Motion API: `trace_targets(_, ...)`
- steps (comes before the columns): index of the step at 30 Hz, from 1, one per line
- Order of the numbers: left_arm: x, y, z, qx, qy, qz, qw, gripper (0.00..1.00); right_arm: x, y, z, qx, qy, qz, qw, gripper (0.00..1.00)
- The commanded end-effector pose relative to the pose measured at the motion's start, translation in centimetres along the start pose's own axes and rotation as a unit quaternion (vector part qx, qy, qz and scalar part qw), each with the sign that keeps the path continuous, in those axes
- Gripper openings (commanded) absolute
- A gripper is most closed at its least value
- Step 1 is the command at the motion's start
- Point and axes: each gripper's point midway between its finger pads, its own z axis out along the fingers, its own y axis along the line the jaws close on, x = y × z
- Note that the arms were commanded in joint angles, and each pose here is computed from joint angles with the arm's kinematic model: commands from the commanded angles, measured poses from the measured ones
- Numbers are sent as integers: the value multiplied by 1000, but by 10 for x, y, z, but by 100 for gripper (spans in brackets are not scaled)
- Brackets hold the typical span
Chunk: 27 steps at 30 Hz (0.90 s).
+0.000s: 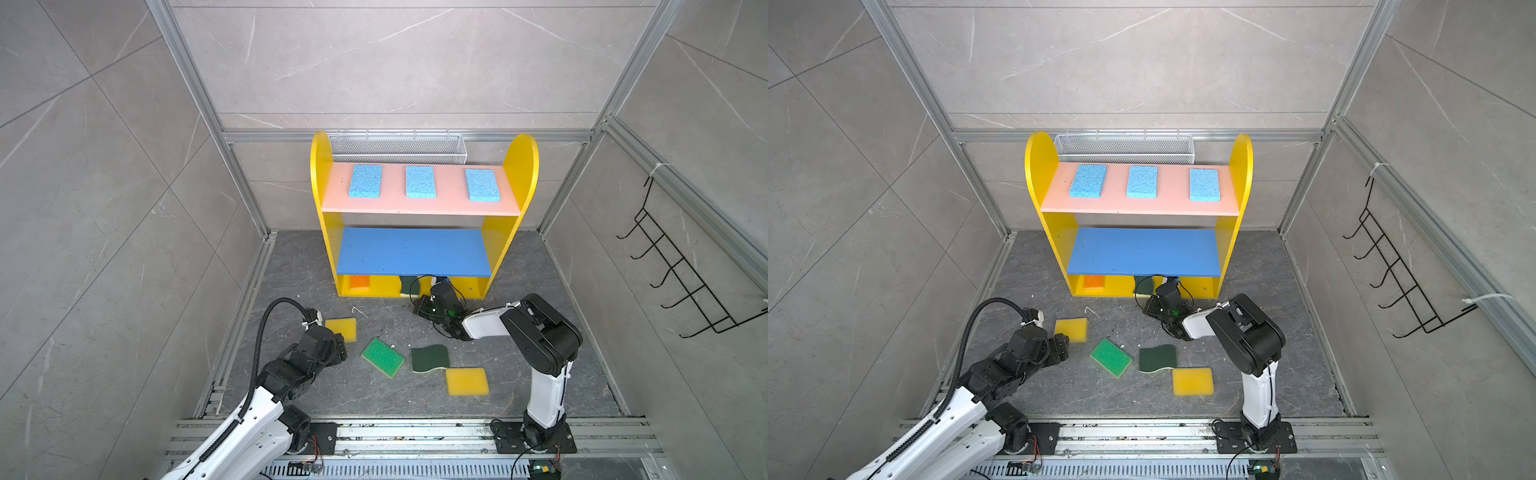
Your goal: Place and organize the cleaning sponges onto the shelf
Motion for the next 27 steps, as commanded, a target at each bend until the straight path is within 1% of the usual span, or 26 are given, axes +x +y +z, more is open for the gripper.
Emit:
trace_targets(1, 0, -3, 4, 6, -3, -8, 1000, 76, -83, 90, -50, -134, -145, -40, 980, 0)
trace_targets(10, -2, -9, 9, 15, -4, -10, 1000, 76, -75, 86, -76, -128, -145, -40, 980, 0)
trace_targets(14, -2, -10, 9, 17, -4, -9, 1000, 76, -73, 83, -75, -132, -145, -20, 980, 0)
trace_targets(20, -1, -9, 9, 17, -6, -9, 1000, 76, -60, 75, -63, -132, -127, 5, 983, 0)
trace_targets(23, -1, -9, 9, 16, -5, -6, 1000, 76, -50, 73, -64, -129, -121, 5, 984, 0)
trace_targets(27, -2, -10, 11, 17, -5, -3, 1000, 76, -40, 76, -74, -115, -121, -7, 986, 0)
